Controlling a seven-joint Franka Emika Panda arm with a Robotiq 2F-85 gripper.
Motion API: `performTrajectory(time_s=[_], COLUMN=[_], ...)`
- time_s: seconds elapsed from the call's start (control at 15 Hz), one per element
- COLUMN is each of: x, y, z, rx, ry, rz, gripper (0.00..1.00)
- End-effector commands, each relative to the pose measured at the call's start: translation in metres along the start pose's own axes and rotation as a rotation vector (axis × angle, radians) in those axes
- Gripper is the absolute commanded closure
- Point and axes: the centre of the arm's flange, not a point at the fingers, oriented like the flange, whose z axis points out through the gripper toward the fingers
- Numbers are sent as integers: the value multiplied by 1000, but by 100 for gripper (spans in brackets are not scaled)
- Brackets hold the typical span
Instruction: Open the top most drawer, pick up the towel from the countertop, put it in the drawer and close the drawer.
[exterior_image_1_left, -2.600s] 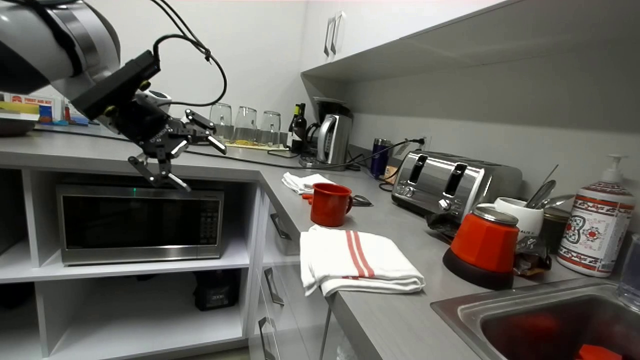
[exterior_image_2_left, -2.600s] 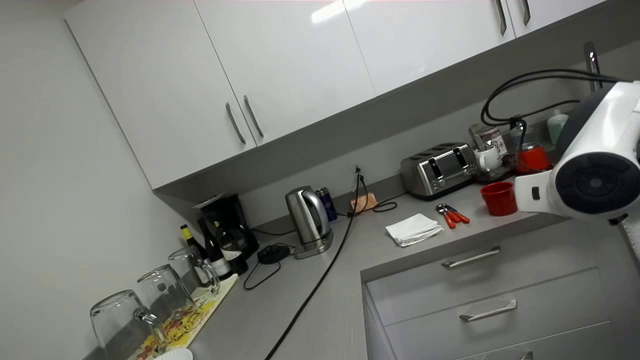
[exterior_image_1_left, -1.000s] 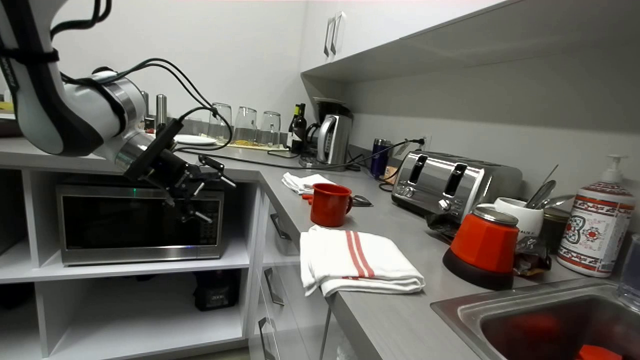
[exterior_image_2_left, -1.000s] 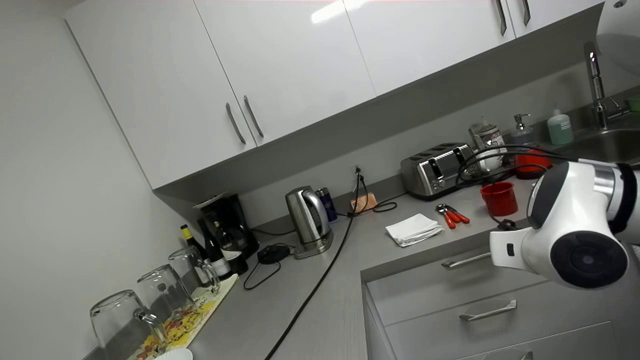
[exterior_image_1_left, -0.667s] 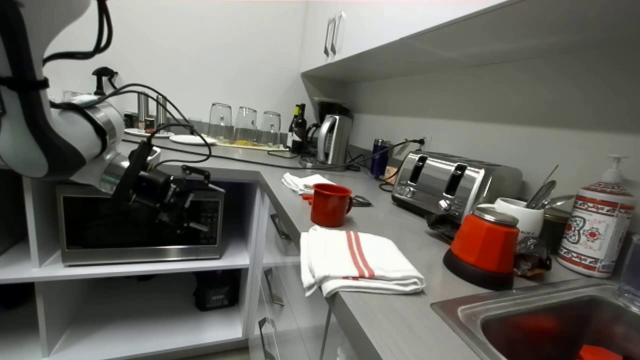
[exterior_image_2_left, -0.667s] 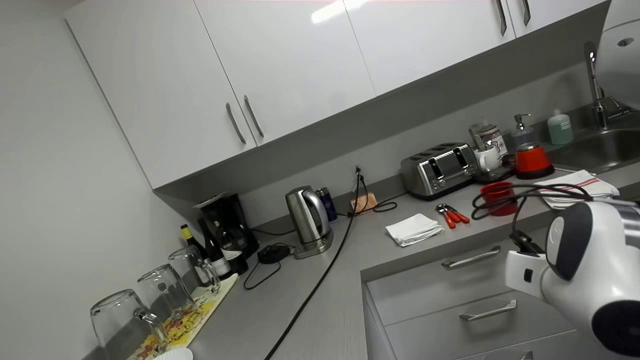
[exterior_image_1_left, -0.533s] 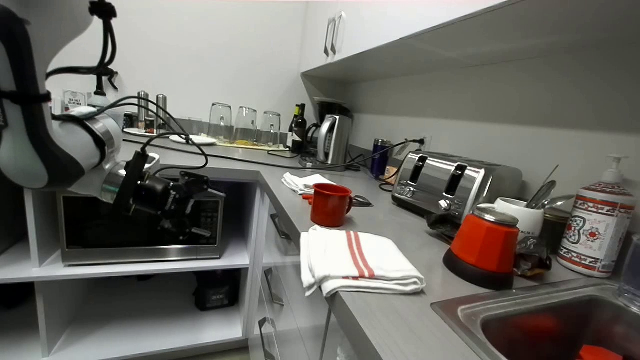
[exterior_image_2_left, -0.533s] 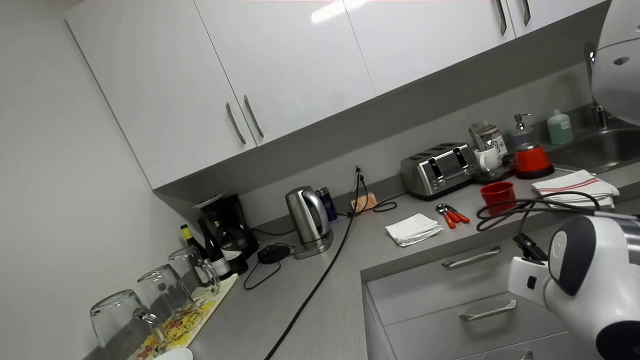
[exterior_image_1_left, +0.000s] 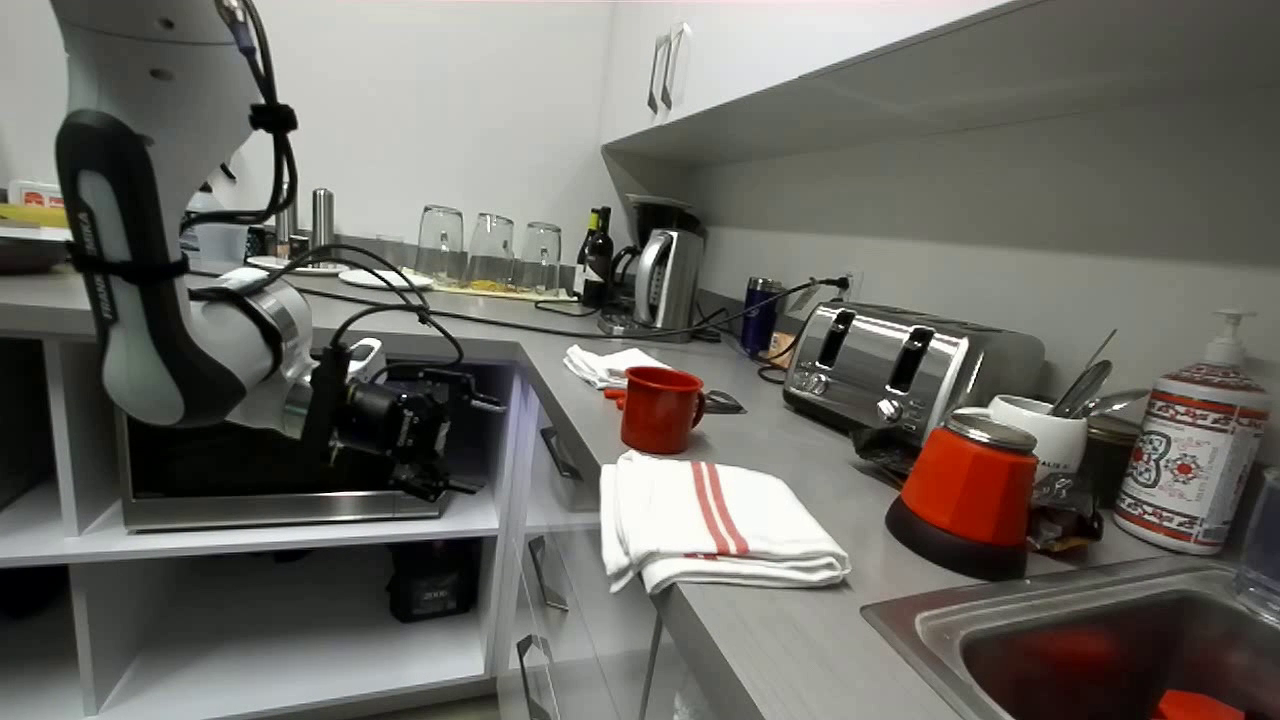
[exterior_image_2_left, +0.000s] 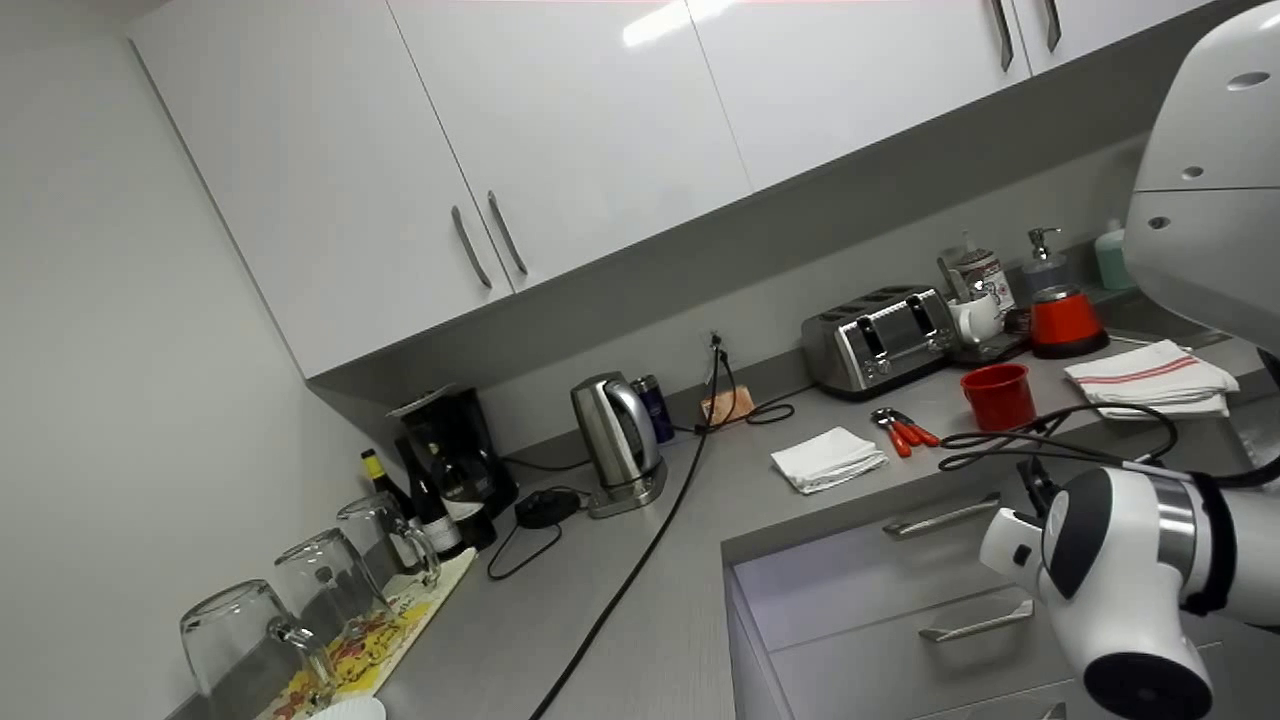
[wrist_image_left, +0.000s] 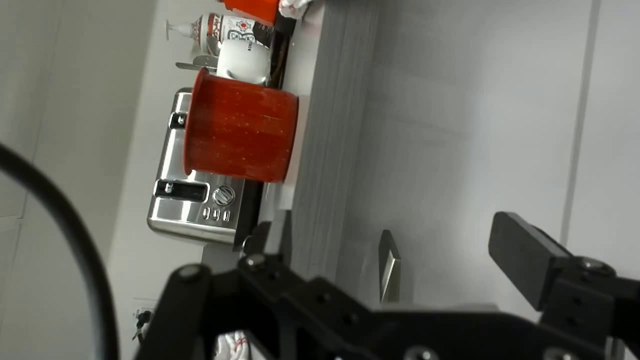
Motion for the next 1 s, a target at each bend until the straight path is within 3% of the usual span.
performTrajectory(time_s=[0.0,0.33,0.93], x=[2,2,32], y=[-2,-4,-30], z=[1,0,-2], rx=[0,2,-160], ry=[-3,-2,53], rz=[1,-1,97], gripper=[0,0,0])
